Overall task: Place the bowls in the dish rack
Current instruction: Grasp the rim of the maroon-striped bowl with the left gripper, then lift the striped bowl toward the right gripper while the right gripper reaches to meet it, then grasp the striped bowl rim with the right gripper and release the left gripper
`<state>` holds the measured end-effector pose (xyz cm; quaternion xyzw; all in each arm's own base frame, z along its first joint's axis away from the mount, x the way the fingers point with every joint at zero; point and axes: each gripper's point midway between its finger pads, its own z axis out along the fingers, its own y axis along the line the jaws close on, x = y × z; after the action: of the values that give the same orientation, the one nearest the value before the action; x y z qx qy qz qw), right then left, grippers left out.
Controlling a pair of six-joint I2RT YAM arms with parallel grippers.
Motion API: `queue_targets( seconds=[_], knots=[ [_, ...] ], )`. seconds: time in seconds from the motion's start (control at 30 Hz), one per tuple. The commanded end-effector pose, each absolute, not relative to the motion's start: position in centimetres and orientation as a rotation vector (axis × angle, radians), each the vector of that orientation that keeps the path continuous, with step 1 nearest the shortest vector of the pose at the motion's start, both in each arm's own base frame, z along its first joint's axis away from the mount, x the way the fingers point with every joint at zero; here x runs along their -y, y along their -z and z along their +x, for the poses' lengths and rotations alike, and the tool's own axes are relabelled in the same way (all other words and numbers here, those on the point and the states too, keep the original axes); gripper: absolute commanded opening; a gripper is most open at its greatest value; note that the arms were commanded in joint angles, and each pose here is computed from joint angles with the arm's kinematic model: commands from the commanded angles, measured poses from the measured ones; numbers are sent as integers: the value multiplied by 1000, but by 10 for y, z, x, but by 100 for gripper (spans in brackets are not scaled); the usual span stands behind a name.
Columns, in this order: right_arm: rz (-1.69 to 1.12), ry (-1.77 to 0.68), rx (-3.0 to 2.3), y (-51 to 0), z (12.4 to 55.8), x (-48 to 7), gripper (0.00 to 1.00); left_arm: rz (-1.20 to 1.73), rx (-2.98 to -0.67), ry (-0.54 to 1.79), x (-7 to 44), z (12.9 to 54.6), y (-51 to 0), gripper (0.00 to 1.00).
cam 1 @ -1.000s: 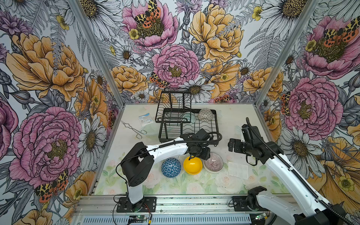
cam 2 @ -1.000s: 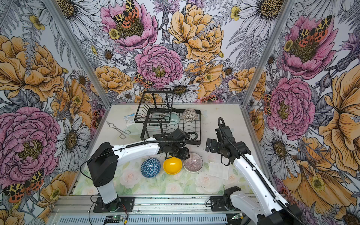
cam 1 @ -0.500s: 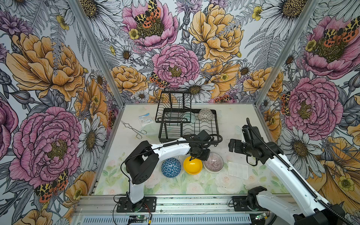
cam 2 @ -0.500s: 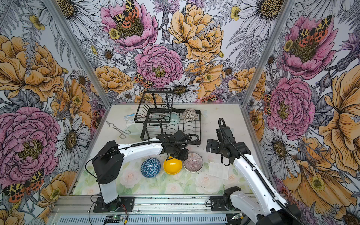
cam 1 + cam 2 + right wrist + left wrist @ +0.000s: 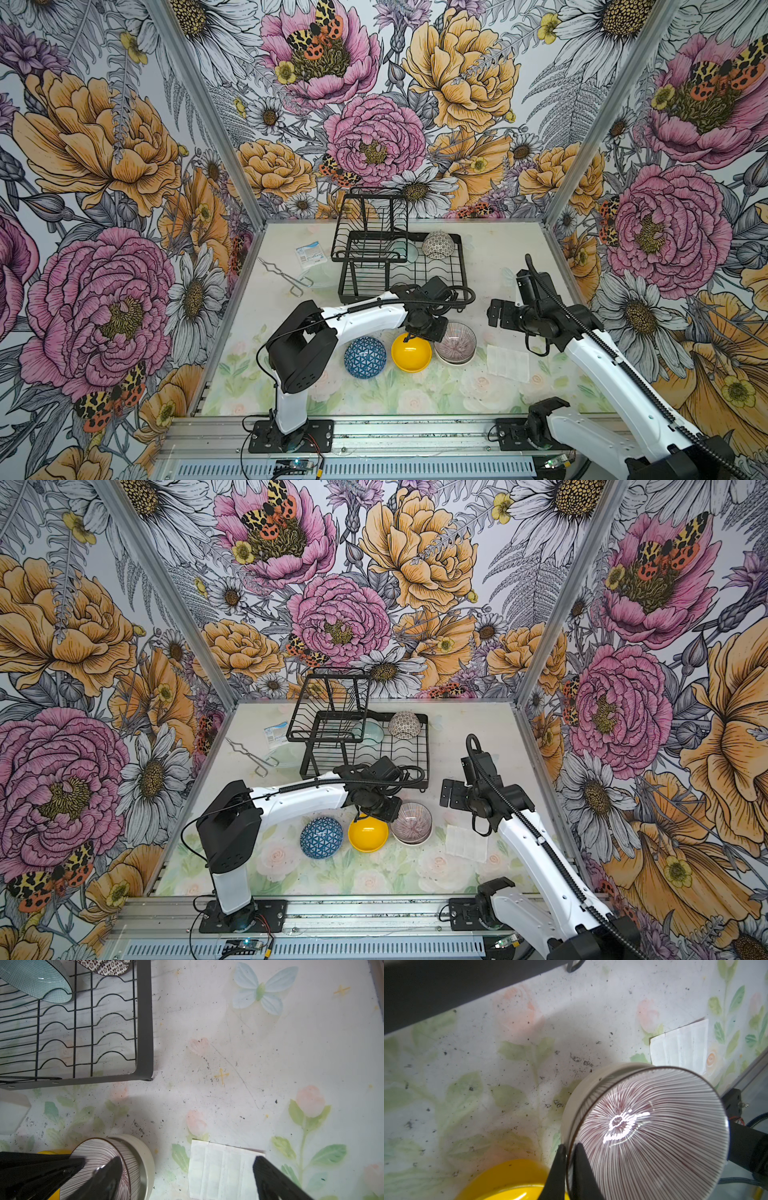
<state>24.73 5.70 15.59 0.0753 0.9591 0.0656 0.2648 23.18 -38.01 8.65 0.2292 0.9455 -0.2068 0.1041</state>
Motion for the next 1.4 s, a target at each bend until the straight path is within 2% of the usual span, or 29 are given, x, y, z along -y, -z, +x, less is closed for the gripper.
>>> queue_targets(
  seconds=[0.0,0.17,0.3,0.5,0.93,1.13,1.37],
  knots=[
    [197,-199,-2566,-160,249,-58,99,680,-2718,628,386,238,-110,6],
    [202,-205,-2565,-159,249,-58,99,680,-2676,658,387,238,-130,5],
    [205,-208,-2566,-159,249,-58,99,679,-2670,660,387,238,-133,0],
    [195,-231,-2553,-163,249,-61,99,675,-2644,654,386,242,-143,0],
    [88,-484,-2422,-208,254,-92,97,644,-2506,647,385,263,-191,0],
    [81,-568,-2413,-213,258,-104,87,620,-2447,620,383,283,-208,0],
    [90,-672,-2414,-209,265,-119,66,641,-2397,605,388,298,-223,0]
  ],
)
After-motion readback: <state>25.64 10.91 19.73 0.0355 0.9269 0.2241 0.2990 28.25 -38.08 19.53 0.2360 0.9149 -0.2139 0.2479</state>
